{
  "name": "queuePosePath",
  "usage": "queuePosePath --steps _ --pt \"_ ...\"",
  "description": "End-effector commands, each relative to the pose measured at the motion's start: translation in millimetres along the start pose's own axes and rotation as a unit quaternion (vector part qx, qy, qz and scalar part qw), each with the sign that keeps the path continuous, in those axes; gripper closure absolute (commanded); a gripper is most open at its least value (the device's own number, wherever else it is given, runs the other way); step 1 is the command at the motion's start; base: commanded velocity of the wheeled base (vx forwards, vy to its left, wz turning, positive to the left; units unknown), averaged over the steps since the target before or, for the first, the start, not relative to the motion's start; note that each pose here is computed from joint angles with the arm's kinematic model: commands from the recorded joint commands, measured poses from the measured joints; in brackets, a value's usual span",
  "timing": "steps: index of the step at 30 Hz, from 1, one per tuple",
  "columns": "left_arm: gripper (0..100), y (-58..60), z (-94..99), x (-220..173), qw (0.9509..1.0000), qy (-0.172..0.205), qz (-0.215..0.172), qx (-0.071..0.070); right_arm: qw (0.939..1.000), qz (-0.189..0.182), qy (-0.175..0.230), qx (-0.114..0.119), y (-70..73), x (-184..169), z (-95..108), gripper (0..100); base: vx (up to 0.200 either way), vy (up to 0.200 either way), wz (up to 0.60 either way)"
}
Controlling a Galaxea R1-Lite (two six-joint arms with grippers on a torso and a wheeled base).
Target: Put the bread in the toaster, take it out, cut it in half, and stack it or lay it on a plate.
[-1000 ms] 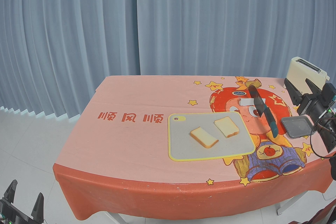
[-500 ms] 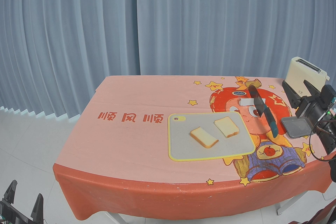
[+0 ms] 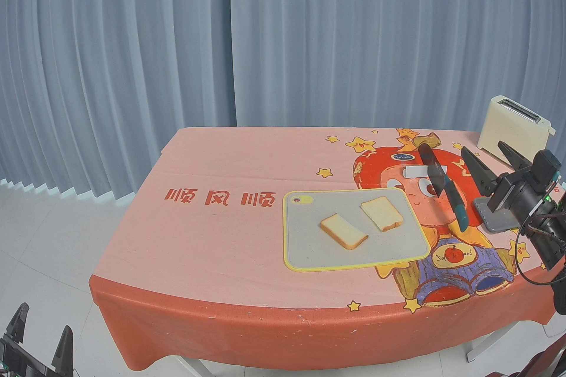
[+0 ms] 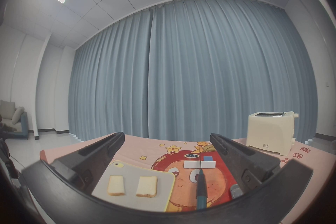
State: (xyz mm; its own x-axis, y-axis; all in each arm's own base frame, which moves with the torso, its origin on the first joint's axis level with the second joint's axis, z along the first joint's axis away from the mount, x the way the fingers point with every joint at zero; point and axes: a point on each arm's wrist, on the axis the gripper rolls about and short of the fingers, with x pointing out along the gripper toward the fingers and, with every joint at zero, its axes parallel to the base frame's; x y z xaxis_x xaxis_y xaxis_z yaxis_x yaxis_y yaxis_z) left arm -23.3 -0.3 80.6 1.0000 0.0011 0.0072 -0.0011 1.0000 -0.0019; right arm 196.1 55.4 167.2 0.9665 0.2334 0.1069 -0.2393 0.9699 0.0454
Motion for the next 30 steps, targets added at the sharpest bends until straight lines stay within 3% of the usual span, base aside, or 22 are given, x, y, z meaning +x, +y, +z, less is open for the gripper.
queuePosePath --steps 1,4,13,20,23,26,28,30 --pt "0 0.0 -5.1 0 1.0000 0.004 0.000 -0.001 0.9995 0.024 0.020 -0.002 2.4 -3 -8 0 0.000 0.000 0.00" --pt "0 0.0 -5.1 0 1.0000 0.004 0.000 0.000 0.9983 0.049 0.032 -0.004 3.9 -8 -13 0 0.000 0.000 0.00" --pt "0 0.0 -5.1 0 1.0000 0.004 0.000 -0.001 0.9963 0.067 0.054 0.000 13.2 -11 -21 0 0.000 0.000 0.00" --pt "0 0.0 -5.1 0 1.0000 0.004 0.000 -0.001 0.9952 0.074 0.064 0.003 32.5 -7 -26 0 0.000 0.000 0.00" --pt "0 0.0 -5.1 0 1.0000 0.004 0.000 -0.001 0.9963 0.063 0.052 0.026 37.5 1 -21 0 0.000 0.000 0.00" --pt "0 0.0 -5.1 0 1.0000 0.004 0.000 -0.001 0.9952 0.052 0.034 0.075 40.5 8 -13 0 0.000 0.000 0.00" --pt "0 0.0 -5.1 0 1.0000 0.004 0.000 0.000 0.9933 0.057 0.039 0.093 43.8 7 -15 0 0.000 0.000 0.00" --pt "0 0.0 -5.1 0 1.0000 0.004 0.000 -0.001 0.9930 0.061 0.046 0.090 45.7 5 -17 0 0.000 0.000 0.00"
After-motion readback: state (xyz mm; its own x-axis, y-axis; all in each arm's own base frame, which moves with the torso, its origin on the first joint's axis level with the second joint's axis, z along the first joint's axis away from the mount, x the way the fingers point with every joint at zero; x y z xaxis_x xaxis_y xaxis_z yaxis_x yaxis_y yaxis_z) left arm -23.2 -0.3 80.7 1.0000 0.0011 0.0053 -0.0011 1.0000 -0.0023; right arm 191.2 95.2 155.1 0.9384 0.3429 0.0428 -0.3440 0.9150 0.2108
